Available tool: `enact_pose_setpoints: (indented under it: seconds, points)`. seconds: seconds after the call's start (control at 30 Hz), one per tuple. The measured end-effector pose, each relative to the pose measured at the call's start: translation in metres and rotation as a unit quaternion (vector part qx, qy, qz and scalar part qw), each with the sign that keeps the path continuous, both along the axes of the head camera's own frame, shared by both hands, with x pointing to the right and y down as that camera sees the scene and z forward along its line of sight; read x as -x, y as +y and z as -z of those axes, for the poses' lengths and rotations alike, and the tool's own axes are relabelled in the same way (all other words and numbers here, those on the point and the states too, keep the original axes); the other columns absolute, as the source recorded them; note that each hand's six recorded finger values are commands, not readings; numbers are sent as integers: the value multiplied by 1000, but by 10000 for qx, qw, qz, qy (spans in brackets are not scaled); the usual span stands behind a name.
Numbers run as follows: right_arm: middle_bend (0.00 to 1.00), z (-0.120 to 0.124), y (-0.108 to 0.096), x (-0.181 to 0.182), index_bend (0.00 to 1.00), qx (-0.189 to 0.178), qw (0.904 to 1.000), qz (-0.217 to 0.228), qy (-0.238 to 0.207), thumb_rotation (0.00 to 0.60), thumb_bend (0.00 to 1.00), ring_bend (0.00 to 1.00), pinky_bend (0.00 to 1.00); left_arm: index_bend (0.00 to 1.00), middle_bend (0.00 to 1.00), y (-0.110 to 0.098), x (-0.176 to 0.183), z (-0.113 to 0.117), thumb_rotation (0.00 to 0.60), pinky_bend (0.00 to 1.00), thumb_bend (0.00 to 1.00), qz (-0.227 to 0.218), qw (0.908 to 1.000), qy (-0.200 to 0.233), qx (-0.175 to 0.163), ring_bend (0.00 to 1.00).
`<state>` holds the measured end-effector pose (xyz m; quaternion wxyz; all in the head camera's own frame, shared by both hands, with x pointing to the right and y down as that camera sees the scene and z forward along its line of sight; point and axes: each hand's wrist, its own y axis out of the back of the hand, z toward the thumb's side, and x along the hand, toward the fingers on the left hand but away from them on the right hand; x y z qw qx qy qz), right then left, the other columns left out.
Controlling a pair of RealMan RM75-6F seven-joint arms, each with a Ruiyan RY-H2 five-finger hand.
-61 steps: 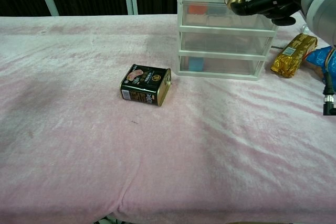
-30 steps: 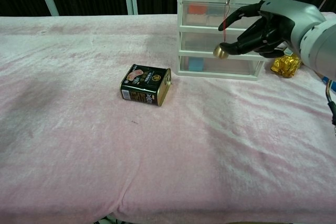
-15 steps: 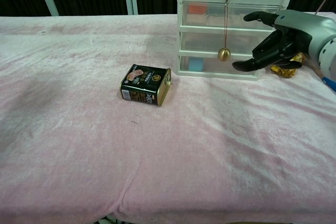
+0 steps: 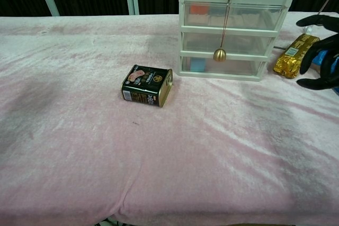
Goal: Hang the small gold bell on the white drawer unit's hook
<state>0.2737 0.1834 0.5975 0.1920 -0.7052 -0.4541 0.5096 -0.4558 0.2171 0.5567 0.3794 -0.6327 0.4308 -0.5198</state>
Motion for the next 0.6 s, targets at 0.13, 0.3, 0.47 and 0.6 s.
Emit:
enact_pose_setpoints:
  seconds: [0.13, 0.3, 0.47, 0.6]
  points:
    - [0, 18, 15, -31, 0, -381, 9964, 536, 529, 600, 146, 15, 57, 0, 0, 1, 1, -1, 600, 0, 0, 16, 9999, -94, 79, 0]
    - [0, 39, 34, -76, 0, -693, 9822, 1069, 1378, 600, 110, 0, 30, 0, 0, 1, 1, -2, 600, 0, 0, 3, 9998, -165, 113, 0]
    - [0, 52, 46, -107, 0, -878, 9656, 1284, 2085, 600, 75, 0, 20, 0, 0, 2, 1, -1, 600, 0, 0, 1, 9997, -193, 113, 0]
    - [0, 57, 56, -130, 0, -890, 9567, 1273, 2463, 600, 68, 0, 20, 0, 0, 3, 1, -2, 600, 0, 0, -12, 9996, -249, 143, 0]
